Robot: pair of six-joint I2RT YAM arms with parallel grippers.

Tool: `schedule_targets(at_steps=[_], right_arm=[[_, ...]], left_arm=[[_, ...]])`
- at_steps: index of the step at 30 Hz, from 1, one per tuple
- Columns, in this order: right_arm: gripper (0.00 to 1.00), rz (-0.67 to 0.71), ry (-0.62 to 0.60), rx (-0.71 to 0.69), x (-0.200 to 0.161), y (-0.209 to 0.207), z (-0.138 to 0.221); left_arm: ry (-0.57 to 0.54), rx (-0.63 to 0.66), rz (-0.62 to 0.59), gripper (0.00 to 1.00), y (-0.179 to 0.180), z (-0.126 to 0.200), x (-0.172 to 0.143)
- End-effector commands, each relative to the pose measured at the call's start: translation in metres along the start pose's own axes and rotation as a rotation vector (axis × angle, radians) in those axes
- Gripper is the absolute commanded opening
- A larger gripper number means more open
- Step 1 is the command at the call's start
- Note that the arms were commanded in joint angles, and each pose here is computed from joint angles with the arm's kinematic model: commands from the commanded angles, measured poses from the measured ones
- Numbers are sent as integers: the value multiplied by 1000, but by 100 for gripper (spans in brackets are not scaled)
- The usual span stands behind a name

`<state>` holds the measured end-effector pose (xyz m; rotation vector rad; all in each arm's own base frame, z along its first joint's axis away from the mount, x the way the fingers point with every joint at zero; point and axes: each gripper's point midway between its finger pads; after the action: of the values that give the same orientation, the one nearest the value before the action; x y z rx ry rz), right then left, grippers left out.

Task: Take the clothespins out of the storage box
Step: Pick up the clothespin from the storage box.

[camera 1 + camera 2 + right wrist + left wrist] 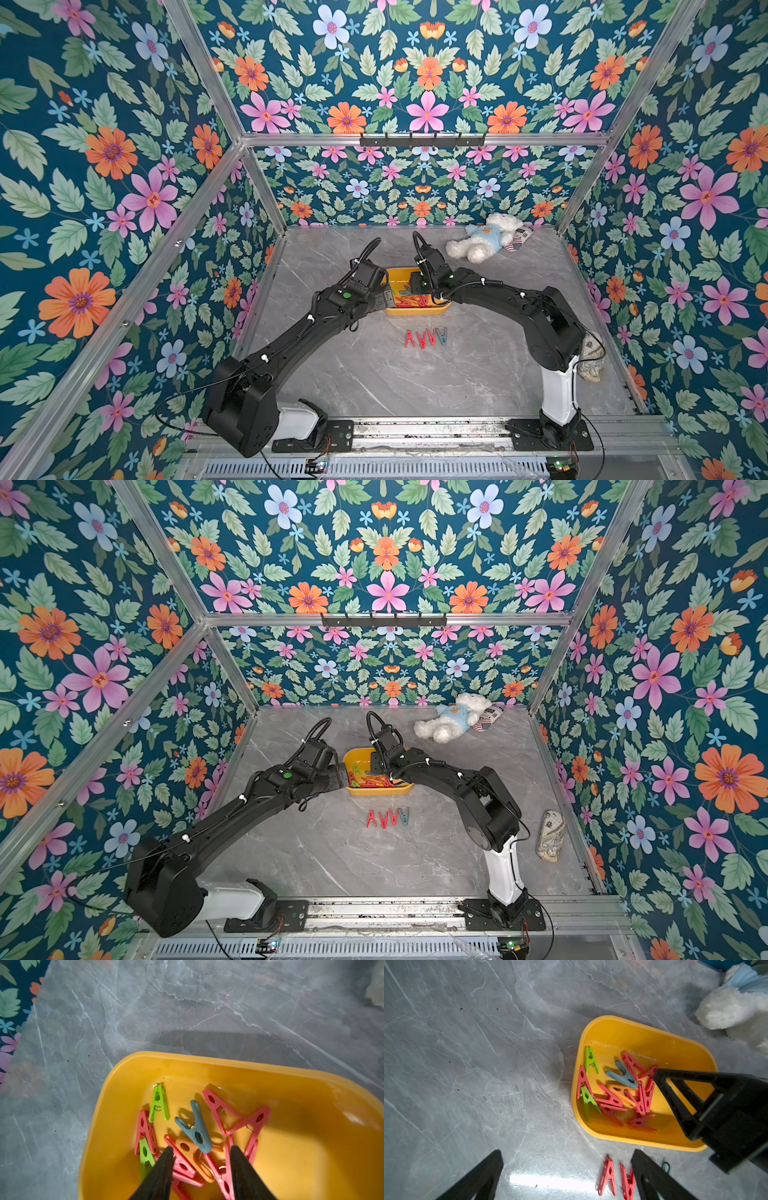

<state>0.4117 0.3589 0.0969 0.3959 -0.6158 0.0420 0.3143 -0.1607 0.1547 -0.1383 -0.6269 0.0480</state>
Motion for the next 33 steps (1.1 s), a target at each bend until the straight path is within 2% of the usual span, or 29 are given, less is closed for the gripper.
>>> schedule_targets(at_steps=[1, 8, 19, 33], right_arm=[[45, 62, 48, -6, -5, 2, -15], [40, 95, 103, -36, -10, 0, -47], [34, 126, 178, -27, -23, 3, -71], [27, 151, 216, -78, -39, -3, -62]], left_arm=[[-3, -12, 16, 100, -1, 0, 1], [3, -11, 25, 100, 2, -2, -3], [24, 3, 32, 100, 8, -8, -9], [17, 14, 43, 100, 16, -7, -13]])
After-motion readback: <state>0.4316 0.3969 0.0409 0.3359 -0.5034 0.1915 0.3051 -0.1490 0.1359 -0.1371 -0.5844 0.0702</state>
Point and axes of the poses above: each gripper's point midway between its finger pads, its own z axis back along the fingers, its own y axis along the line the jaws close on, x = y × z, and after that the axes turned 8 degrees about -z, right-handed
